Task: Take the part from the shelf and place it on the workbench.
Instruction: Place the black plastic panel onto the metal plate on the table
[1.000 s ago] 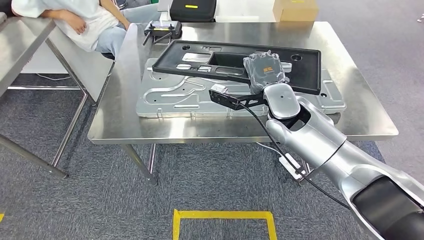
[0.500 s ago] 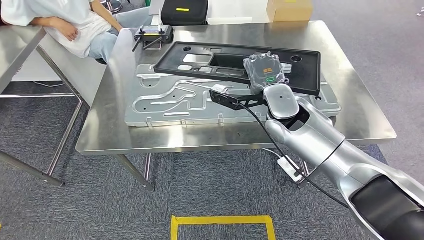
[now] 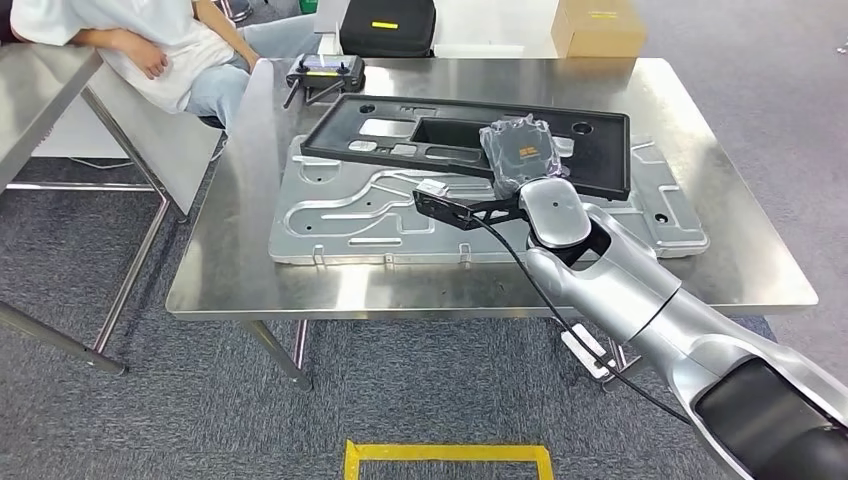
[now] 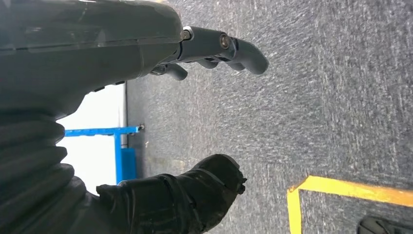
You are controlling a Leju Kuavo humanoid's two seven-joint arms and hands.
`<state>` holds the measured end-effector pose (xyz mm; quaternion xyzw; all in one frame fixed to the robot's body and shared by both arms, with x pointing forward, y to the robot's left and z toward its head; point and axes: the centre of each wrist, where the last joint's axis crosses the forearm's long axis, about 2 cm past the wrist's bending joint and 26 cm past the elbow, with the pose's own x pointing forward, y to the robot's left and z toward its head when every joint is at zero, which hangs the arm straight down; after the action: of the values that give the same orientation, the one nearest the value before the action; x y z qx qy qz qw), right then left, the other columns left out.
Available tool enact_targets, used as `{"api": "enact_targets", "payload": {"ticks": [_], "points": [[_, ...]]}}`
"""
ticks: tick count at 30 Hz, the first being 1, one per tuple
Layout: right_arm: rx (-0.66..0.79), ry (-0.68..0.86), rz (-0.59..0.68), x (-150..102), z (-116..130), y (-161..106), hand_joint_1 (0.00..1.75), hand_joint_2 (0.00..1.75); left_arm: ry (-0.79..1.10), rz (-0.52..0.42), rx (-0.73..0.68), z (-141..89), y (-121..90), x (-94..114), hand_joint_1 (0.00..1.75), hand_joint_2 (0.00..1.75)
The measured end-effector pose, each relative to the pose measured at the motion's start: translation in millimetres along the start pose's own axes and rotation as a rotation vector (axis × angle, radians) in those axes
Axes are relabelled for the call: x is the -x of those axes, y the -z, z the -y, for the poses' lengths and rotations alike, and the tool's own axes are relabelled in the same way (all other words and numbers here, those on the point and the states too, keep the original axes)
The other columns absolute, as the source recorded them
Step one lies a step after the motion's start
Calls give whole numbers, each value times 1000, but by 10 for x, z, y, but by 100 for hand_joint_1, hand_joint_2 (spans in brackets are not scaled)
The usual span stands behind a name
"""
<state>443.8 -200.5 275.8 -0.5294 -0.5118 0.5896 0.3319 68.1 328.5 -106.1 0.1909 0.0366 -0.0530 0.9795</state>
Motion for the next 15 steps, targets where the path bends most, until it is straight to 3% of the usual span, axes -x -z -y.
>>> {"api": "enact_targets", "payload": {"ticks": [15], "points": [[13, 12, 12, -73, 26, 14, 175, 175, 7, 2, -1, 8, -1, 8, 0, 175]]}}
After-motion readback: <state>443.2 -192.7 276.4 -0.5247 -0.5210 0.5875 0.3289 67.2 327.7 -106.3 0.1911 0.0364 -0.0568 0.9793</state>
